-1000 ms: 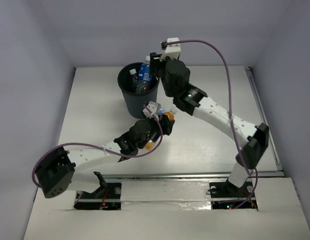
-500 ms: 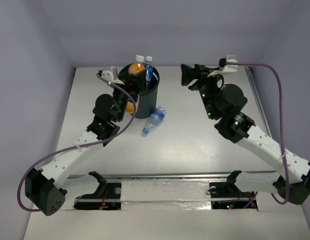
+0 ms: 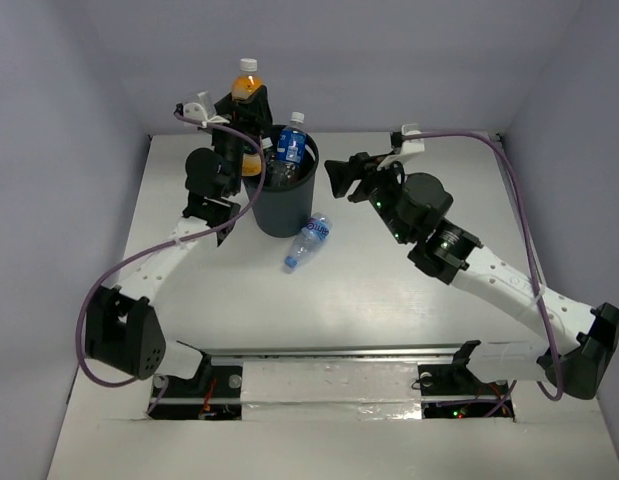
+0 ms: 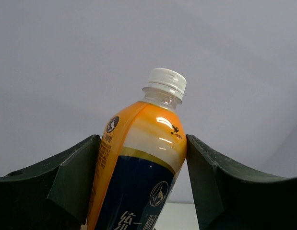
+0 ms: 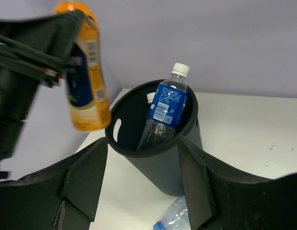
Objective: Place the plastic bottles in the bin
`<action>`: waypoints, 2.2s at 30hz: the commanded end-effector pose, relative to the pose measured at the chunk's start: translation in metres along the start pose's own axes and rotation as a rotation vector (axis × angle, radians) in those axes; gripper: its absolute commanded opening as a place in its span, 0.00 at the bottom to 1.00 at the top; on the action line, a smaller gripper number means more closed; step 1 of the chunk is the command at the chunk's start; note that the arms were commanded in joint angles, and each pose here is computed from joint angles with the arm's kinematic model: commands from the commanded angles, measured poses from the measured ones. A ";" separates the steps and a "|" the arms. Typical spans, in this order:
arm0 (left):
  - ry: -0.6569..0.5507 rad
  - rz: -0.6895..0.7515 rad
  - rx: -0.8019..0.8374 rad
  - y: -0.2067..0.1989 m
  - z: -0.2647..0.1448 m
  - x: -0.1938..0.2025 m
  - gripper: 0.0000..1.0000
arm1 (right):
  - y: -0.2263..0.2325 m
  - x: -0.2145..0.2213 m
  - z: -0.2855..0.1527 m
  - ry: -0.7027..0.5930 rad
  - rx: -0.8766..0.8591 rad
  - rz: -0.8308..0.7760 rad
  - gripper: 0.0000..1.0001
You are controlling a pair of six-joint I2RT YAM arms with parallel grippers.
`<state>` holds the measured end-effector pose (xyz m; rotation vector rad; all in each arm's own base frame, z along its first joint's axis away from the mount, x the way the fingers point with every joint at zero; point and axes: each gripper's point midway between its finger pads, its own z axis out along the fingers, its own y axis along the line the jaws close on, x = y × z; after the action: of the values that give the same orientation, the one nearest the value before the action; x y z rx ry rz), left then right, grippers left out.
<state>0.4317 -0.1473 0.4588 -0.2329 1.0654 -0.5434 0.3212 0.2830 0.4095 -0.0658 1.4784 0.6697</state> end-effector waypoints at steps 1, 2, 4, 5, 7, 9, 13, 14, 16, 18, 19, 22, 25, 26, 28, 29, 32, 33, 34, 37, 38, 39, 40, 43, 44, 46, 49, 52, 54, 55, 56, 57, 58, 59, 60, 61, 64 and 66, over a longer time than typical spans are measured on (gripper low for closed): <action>-0.168 -0.064 0.083 -0.018 0.013 -0.042 0.45 | 0.006 -0.016 -0.012 -0.047 -0.036 0.048 0.65; -0.164 -0.062 0.077 -0.012 0.017 -0.034 0.45 | 0.005 -0.016 -0.013 -0.045 -0.035 0.047 0.65; -0.186 -0.075 0.094 -0.011 0.021 -0.033 0.45 | 0.002 -0.011 -0.015 -0.035 -0.030 0.044 0.65; -0.177 -0.073 0.094 -0.008 0.024 -0.023 0.45 | 0.000 -0.005 -0.015 -0.021 -0.026 0.038 0.65; -0.188 -0.079 0.110 -0.010 0.027 -0.020 0.45 | -0.002 -0.001 -0.016 -0.012 -0.018 0.034 0.65; -0.188 -0.080 0.122 -0.009 0.028 -0.011 0.45 | -0.005 0.007 -0.016 0.000 -0.012 0.027 0.65; -0.186 -0.078 0.120 0.001 0.020 0.008 0.44 | -0.009 0.015 -0.016 0.010 -0.002 0.016 0.65; -0.186 -0.074 0.119 0.003 0.018 0.010 0.43 | -0.010 0.018 -0.016 0.013 0.001 0.014 0.65; -0.190 -0.068 0.117 0.008 0.010 0.017 0.43 | -0.010 0.022 -0.015 0.023 -0.002 0.009 0.65; -0.193 -0.065 0.114 0.013 0.003 0.023 0.42 | -0.010 0.028 -0.014 0.034 -0.008 0.008 0.65; -0.191 -0.061 0.115 0.015 0.001 0.026 0.42 | -0.010 0.031 -0.014 0.037 -0.009 0.007 0.65; -0.181 -0.054 0.108 0.021 -0.006 0.036 0.43 | -0.010 0.033 -0.014 0.043 -0.010 0.010 0.65; -0.149 -0.054 0.111 0.026 -0.012 0.050 0.52 | -0.011 0.035 -0.014 0.045 -0.009 0.012 0.65; -0.137 -0.054 0.110 0.028 -0.013 0.056 0.61 | -0.011 0.037 -0.014 0.047 -0.009 0.012 0.65; -0.124 -0.058 0.105 0.030 -0.016 0.061 0.69 | -0.013 0.040 -0.014 0.054 -0.003 0.010 0.65; -0.121 -0.064 0.104 0.031 -0.017 0.062 0.78 | -0.013 0.041 -0.014 0.058 -0.003 0.011 0.65; -0.118 -0.066 0.107 0.029 -0.018 0.059 0.92 | -0.014 0.046 -0.015 0.079 0.003 0.014 0.66; -0.115 -0.067 0.106 0.028 -0.017 0.058 0.95 | -0.015 0.049 -0.015 0.088 0.006 0.015 0.68; -0.113 -0.065 0.104 0.028 -0.017 0.057 0.97 | -0.016 0.052 -0.016 0.098 0.010 0.016 0.70; -0.128 -0.062 0.115 0.022 -0.017 0.043 0.99 | -0.019 0.066 -0.017 0.139 0.021 0.025 0.77; -0.139 -0.062 0.121 0.018 -0.017 0.035 0.99 | -0.021 0.073 -0.017 0.157 0.032 0.041 0.79; -0.137 -0.059 0.120 0.017 -0.017 0.032 0.99 | -0.022 0.078 -0.017 0.168 0.038 0.052 0.82; -0.141 -0.059 0.123 0.016 -0.018 0.029 0.99 | -0.024 0.089 -0.018 0.188 0.045 0.059 0.84; -0.164 -0.058 0.132 0.010 -0.021 0.011 0.99 | -0.028 0.116 -0.016 0.240 0.077 0.130 0.90; -0.182 -0.067 0.147 0.002 -0.025 -0.001 0.99 | -0.031 0.128 -0.016 0.260 0.096 0.169 0.90; -0.186 -0.056 0.133 0.002 -0.028 -0.010 0.99 | -0.038 0.156 -0.012 0.307 0.136 0.190 0.91; -0.206 -0.053 0.118 -0.001 -0.034 -0.032 0.99 | -0.045 0.197 -0.007 0.368 0.184 0.244 0.92; -0.217 -0.070 0.088 -0.002 -0.046 -0.051 0.99 | -0.047 0.216 0.003 0.381 0.216 0.286 0.92; -0.235 -0.113 0.096 -0.008 -0.059 -0.068 0.99 | -0.052 0.237 0.010 0.404 0.252 0.289 0.93; -0.204 -0.119 0.079 -0.002 -0.064 -0.060 0.99 | -0.054 0.238 0.016 0.392 0.272 0.295 0.94; -0.218 -0.139 0.088 -0.005 -0.073 -0.071 0.99 | -0.062 0.256 0.017 0.420 0.321 0.295 0.95; -0.204 -0.178 0.099 -0.009 -0.079 -0.069 0.99 | -0.066 0.261 0.018 0.421 0.344 0.298 0.95; -0.152 -0.179 0.086 -0.002 -0.087 -0.053 0.99 | -0.072 0.264 0.019 0.411 0.375 0.300 0.96; -0.155 -0.202 0.102 -0.007 -0.098 -0.060 0.99 | -0.084 0.268 0.023 0.395 0.411 0.331 0.96; -0.142 -0.217 0.097 -0.004 -0.106 -0.058 0.99 | -0.089 0.270 0.025 0.392 0.423 0.343 0.96; -0.058 -0.254 0.064 0.005 -0.118 -0.031 0.99 | -0.092 0.272 0.028 0.392 0.428 0.356 0.97; -0.005 -0.332 0.077 0.005 -0.154 -0.016 0.89 | -0.104 0.283 0.037 0.422 0.427 0.382 0.99; 0.007 -0.362 0.100 -0.003 -0.172 -0.015 0.82 | -0.104 0.285 0.046 0.427 0.414 0.394 1.00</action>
<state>0.2922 -0.1217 0.3938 -0.3132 1.0022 -0.8236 0.3636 0.3101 0.0800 0.3562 2.1559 0.5465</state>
